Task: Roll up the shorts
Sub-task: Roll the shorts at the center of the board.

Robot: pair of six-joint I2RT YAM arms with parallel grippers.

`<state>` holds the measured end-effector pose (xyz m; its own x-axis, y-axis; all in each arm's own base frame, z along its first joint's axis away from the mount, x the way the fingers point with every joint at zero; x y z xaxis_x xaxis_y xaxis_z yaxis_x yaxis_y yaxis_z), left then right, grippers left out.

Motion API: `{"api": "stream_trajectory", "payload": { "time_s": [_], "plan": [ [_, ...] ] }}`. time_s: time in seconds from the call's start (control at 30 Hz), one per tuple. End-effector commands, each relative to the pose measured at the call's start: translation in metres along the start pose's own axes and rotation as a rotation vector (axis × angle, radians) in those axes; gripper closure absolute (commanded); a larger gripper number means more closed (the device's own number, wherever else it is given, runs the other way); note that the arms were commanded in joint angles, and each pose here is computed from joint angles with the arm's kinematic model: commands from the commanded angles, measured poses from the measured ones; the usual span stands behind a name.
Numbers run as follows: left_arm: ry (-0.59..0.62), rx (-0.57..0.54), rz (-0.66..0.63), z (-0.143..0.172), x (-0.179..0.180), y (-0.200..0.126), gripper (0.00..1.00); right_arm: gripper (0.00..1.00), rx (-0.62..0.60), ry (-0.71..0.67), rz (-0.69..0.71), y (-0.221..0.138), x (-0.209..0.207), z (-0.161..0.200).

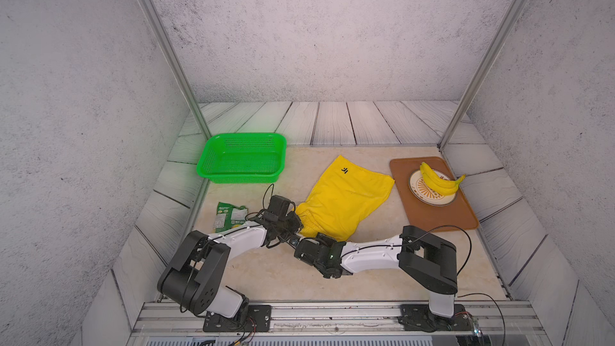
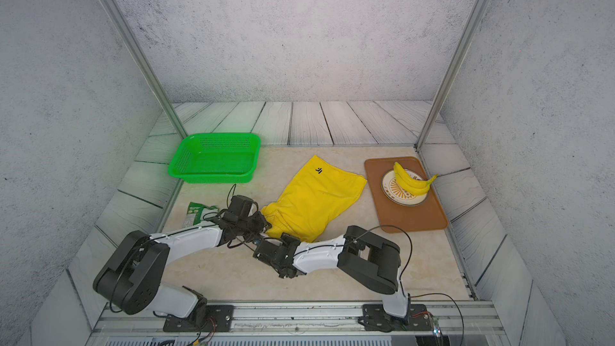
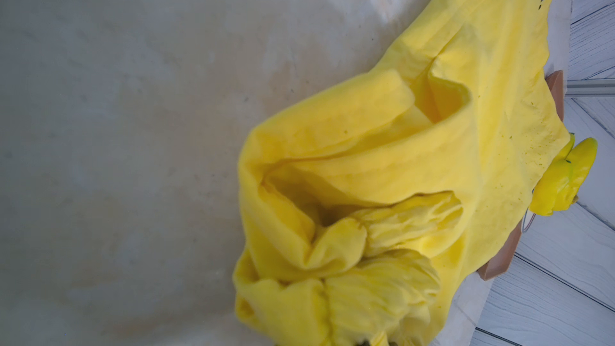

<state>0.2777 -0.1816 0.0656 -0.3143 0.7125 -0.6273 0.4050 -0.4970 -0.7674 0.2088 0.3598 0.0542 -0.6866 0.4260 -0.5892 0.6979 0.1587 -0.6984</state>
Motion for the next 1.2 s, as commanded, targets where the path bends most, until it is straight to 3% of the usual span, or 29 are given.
{"api": "stream_trajectory", "payload": {
  "time_s": [0.0,0.13,0.2,0.27,0.33,0.4,0.57,0.83,0.93,1.03,1.1,1.17],
  "plan": [
    [-0.041,0.038,0.021,0.004,0.002,-0.002,1.0,0.58,0.033,-0.015,0.035,0.01,0.001,0.008],
    [-0.06,0.037,0.019,0.001,0.006,-0.003,0.96,0.89,0.034,-0.015,-0.037,0.008,0.008,0.01],
    [-0.061,0.031,0.015,-0.002,0.008,-0.005,0.73,0.98,0.039,-0.014,-0.089,0.006,0.011,0.011],
    [-0.054,0.019,-0.004,-0.005,0.011,-0.008,0.54,1.0,0.045,-0.007,-0.164,0.002,0.016,0.013],
    [-0.047,-0.001,-0.031,-0.009,0.016,-0.012,0.41,1.0,0.047,0.013,-0.248,-0.003,0.019,0.015],
    [-0.043,-0.028,-0.054,-0.014,0.02,-0.019,0.34,1.0,0.05,0.042,-0.33,-0.009,0.021,0.015],
    [-0.015,-0.092,-0.087,-0.029,0.026,-0.031,0.32,1.0,0.039,0.136,-0.563,-0.026,0.024,0.013],
    [-0.002,-0.05,-0.103,-0.032,0.028,-0.02,0.36,1.0,0.017,0.248,-0.792,-0.04,0.02,0.01],
    [-0.001,-0.069,-0.089,-0.034,0.028,-0.02,0.45,1.0,0.007,0.3,-0.853,-0.04,0.016,0.01],
    [0.026,-0.042,-0.109,-0.035,0.026,-0.018,0.69,1.0,-0.001,0.341,-0.875,-0.038,0.012,0.013],
    [0.028,-0.021,-0.111,-0.036,0.025,-0.016,0.97,1.0,-0.002,0.375,-0.891,-0.036,0.009,0.015],
    [0.019,-0.008,-0.096,-0.036,0.022,-0.016,1.0,1.0,-0.008,0.408,-0.913,-0.035,0.007,0.015]
  ]
}}
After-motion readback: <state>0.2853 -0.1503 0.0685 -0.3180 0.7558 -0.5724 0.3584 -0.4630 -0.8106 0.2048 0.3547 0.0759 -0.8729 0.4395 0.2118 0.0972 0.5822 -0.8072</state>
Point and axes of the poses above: each gripper's point midway between its finger pads, its own y axis out along the fingers, its own x axis along the line the jaws close on, z = x × y, the point moved 3 cm from there along -y, back along the fingers, and after that the axes turned 2 degrees about y, right-handed, at the moved point
